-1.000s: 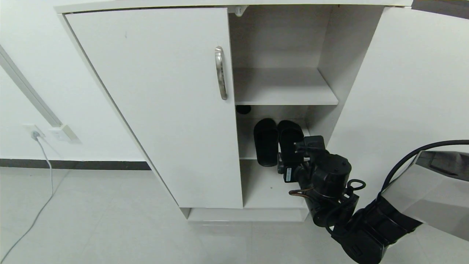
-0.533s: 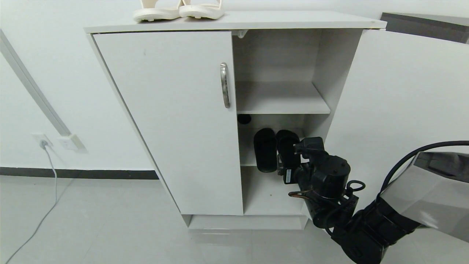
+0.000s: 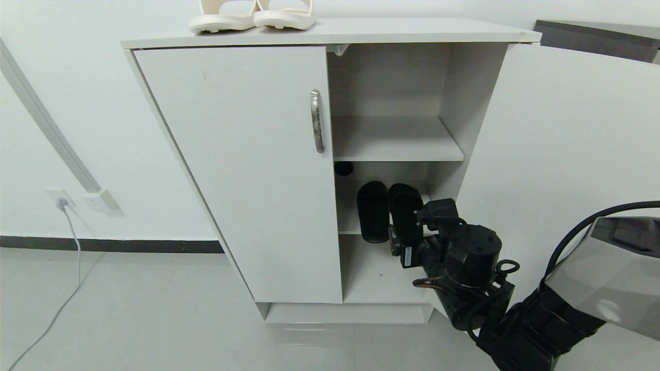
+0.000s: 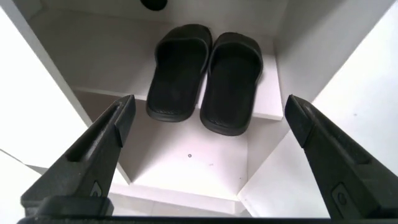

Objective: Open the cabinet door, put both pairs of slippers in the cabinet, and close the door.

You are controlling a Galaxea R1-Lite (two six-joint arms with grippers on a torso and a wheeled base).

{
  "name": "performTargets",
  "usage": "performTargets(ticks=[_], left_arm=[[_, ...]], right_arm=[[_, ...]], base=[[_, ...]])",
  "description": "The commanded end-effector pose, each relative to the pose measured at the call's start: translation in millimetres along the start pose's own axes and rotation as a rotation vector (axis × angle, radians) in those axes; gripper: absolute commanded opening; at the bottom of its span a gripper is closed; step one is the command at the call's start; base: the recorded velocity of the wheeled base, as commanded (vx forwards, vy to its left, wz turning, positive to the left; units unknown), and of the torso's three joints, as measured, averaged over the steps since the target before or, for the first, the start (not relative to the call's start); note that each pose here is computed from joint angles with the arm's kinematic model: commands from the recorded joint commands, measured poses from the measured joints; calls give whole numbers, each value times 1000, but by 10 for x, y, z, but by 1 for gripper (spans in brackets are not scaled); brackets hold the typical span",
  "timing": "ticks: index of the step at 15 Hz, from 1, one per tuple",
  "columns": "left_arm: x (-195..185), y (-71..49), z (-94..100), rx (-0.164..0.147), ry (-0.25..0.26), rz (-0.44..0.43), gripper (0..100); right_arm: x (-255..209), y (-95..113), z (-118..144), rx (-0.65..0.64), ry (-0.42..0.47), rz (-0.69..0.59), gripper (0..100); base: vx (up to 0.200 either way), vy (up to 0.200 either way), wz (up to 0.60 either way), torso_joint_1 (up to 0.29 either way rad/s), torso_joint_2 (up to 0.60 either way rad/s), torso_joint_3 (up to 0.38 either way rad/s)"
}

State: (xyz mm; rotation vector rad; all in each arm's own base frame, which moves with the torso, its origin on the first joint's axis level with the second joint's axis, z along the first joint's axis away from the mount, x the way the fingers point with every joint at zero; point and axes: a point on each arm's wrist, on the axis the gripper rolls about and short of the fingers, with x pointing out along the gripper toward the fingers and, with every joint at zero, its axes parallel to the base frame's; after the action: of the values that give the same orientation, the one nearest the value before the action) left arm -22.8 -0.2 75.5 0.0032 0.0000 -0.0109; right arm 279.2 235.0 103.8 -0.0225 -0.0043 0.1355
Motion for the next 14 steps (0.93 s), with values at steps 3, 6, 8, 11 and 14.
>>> performTargets(ticks=[3, 6, 8, 11, 14], left_arm=[[0, 0, -2, -2, 2, 0, 0], [0, 0, 0, -3, 0, 2, 0], [1, 0, 0, -3, 2, 0, 0], [0, 0, 0, -3, 0, 0, 0], [0, 0, 0, -3, 0, 2, 0]], right_arm=[[-31, 13, 21, 0, -4, 9, 100], [-42, 26, 18, -1, -3, 13, 100], [-45, 31, 18, -1, -3, 15, 100], [-45, 31, 18, -1, -3, 15, 100], [-47, 29, 15, -2, -1, 15, 100]], base=[[0, 0, 0, 0, 0, 0], [0, 67, 0, 1, 2, -1], [0, 200, 0, -2, 0, 5], [0, 200, 0, 10, 4, 4], [0, 200, 0, 2, 2, 4]])
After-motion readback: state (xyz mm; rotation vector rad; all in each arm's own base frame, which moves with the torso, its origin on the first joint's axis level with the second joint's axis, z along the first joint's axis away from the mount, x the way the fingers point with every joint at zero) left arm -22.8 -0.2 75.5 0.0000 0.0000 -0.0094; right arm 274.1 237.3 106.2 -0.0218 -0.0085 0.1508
